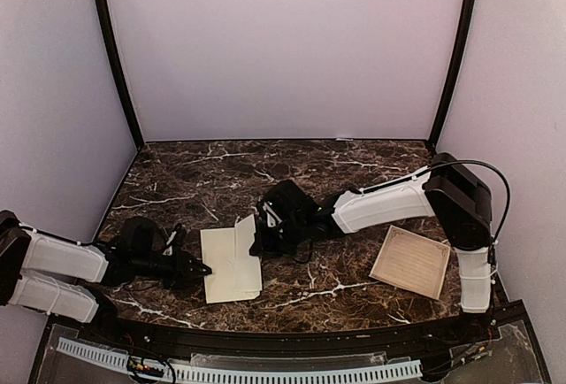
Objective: Place the letter into the envelope and seal it
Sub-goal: Adjust the letter.
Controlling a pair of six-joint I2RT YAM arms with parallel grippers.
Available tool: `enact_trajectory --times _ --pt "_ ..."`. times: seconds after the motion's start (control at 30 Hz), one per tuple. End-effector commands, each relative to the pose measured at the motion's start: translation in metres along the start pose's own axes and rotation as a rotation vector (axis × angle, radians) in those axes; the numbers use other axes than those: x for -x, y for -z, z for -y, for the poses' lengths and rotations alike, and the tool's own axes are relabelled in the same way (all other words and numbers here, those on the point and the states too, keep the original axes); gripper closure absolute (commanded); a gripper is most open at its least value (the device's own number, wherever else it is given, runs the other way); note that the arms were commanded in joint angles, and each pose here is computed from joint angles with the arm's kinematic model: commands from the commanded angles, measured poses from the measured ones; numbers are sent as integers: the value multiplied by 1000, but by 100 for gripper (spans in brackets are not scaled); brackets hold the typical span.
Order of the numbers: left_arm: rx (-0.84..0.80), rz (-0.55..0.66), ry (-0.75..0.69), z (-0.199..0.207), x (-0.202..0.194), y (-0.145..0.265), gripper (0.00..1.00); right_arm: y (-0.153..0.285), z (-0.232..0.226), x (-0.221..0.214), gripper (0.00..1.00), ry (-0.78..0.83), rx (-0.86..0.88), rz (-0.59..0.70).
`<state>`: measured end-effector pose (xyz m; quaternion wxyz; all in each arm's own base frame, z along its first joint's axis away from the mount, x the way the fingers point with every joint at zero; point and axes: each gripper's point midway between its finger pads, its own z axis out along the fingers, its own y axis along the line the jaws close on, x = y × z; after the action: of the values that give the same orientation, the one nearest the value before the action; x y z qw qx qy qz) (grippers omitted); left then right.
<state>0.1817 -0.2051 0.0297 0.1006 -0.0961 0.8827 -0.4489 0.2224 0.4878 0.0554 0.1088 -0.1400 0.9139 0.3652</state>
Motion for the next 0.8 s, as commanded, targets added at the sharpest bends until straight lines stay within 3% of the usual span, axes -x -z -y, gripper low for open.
enact_trajectory --times 0.0,0.3,0.7,0.77 --pt "-70 39 -4 13 5 2 77 -5 -8 -2 100 2 42 3" --pt "26 66 24 -10 7 0 100 10 -23 2 100 14 87 24" --pt "116 87 7 -25 10 2 100 78 -21 14 100 60 3 145" --pt "124 79 -9 -23 11 2 93 91 -27 14 100 87 17 155"
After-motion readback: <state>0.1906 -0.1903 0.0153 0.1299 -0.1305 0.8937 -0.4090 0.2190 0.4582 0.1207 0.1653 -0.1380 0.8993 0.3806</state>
